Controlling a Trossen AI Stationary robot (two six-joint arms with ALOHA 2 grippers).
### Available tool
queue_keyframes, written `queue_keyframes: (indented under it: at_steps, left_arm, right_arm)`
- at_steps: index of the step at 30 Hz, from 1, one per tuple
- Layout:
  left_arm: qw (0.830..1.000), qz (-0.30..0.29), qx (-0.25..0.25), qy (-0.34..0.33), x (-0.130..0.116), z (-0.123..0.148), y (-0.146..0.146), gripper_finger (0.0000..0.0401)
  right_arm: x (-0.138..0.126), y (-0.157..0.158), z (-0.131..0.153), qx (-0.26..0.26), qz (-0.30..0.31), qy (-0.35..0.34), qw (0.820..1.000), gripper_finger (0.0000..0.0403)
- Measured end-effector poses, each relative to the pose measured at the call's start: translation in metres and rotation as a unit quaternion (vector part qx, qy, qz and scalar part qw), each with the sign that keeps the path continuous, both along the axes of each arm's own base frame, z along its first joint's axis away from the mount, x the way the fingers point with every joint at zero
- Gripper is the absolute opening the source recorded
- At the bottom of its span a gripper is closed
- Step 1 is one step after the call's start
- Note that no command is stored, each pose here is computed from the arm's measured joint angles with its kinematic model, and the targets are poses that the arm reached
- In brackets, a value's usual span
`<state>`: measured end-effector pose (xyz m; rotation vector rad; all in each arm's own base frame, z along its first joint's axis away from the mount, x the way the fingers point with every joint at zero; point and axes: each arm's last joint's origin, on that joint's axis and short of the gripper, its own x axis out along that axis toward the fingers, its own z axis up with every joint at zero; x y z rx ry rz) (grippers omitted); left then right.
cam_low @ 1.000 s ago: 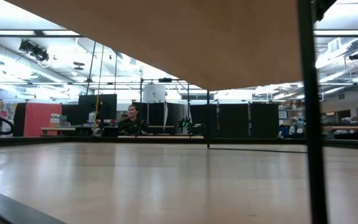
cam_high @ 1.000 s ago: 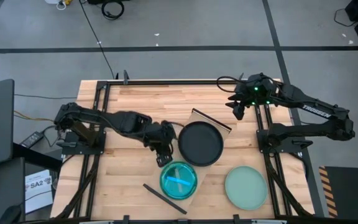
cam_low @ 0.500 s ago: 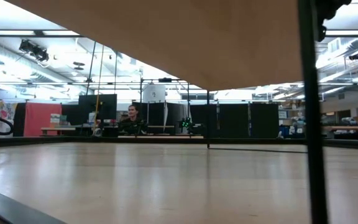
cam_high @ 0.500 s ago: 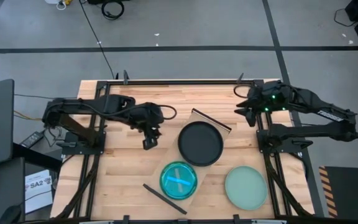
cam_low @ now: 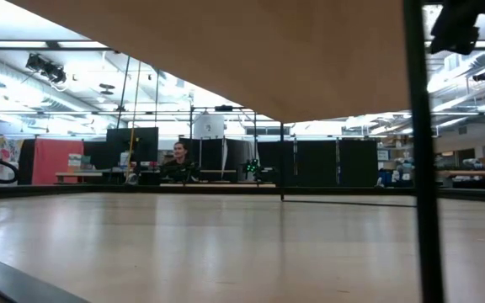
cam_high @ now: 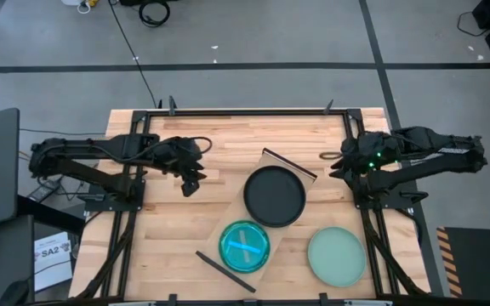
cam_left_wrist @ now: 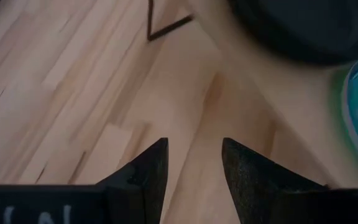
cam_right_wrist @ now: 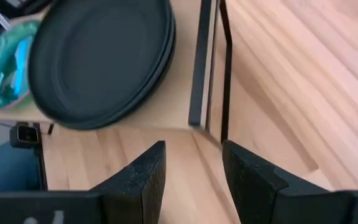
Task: Place and stack plates onto a shelf
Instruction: Stack the gray plate on top of the black plate on the shelf
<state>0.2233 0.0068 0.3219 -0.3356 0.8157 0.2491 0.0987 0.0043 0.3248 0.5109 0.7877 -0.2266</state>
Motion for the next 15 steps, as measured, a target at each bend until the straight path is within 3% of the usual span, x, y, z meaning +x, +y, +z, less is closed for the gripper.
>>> queue_keyframes:
  at_steps: [7, 15]
  left_arm:
    - [0.998, 0.011, 0.002, -0.055, -0.016, -0.021, 0.004, 0.0157]
    - [0.996, 0.014, 0.003, -0.086, -0.023, -0.041, 0.005, 0.0157]
  right_arm:
    - [0.001, 0.018, -0.001, -0.01, 0.022, 0.003, 1.0, 0.0165]
    - [0.013, 0.05, -0.02, -0.02, 0.077, 0.054, 0.995, 0.0165]
